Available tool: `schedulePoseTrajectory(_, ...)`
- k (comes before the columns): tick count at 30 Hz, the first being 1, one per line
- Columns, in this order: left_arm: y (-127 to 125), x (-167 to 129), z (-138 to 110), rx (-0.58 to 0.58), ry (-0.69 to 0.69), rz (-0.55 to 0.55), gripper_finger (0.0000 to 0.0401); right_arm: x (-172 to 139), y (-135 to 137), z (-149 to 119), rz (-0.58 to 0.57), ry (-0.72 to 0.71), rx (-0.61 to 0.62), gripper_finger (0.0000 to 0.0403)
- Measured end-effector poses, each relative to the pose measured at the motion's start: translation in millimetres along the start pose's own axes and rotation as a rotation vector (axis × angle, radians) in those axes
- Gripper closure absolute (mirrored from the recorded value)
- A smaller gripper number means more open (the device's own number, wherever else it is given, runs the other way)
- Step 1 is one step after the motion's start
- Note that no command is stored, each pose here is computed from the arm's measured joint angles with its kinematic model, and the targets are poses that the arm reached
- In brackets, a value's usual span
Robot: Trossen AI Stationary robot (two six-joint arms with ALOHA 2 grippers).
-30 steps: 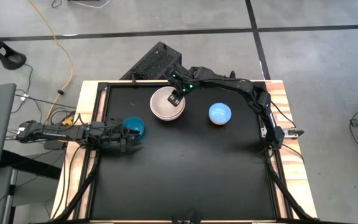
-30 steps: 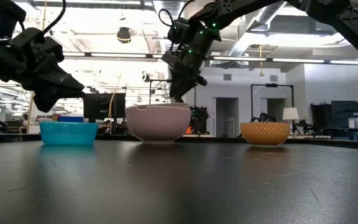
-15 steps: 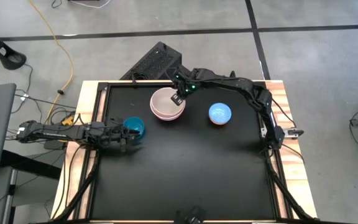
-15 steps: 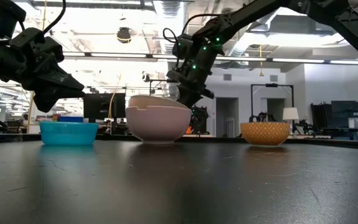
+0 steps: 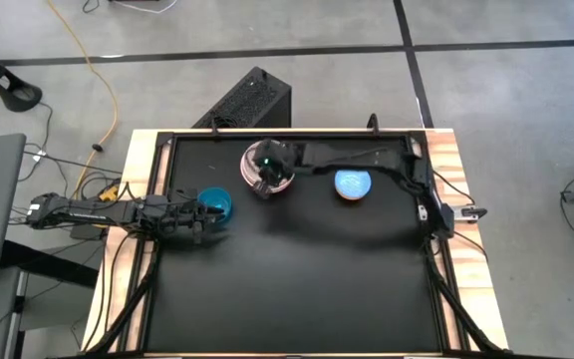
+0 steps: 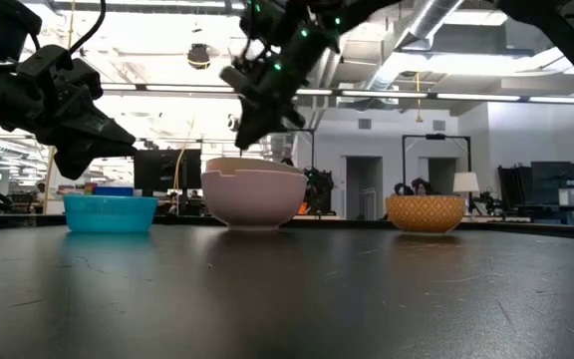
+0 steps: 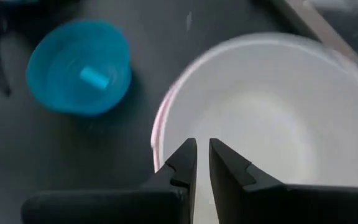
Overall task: Nest bowls inside each other
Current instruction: Stack the white bowl on top of the light orange bowl
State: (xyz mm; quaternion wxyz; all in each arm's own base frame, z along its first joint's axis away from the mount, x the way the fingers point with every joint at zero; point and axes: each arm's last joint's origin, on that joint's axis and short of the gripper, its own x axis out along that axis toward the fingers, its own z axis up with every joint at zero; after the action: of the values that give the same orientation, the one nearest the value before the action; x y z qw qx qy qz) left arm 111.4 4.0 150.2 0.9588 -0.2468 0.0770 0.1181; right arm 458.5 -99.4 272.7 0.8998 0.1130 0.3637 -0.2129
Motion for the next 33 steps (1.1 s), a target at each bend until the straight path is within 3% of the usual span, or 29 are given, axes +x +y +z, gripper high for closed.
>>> schedulePoseTrajectory(5, 0, 0, 0, 0.0, 0.0, 0.0, 0.0313, -9, 36, -3, -0.162, -0.131, 0.014, 0.0344)
schedulePoseTrajectory(10, 0, 0, 0, -0.011, 0.0, 0.0, 0.0313, 2, 41, -14, -0.228, -0.119, 0.052, 0.0344)
schedulePoseTrajectory(15, 0, 0, 0, -0.016, -0.001, -0.001, 0.0313, 24, 37, -30, -0.249, -0.077, 0.048, 0.0344)
schedulePoseTrajectory(25, 0, 0, 0, -0.014, 0.0, 0.0, 0.0313, 26, 41, -30, -0.188, -0.084, 0.055, 0.0344)
schedulePoseTrajectory(33, 0, 0, 0, -0.012, 0.001, -0.003, 0.0313, 17, 38, -22, -0.205, -0.048, -0.001, 0.0344)
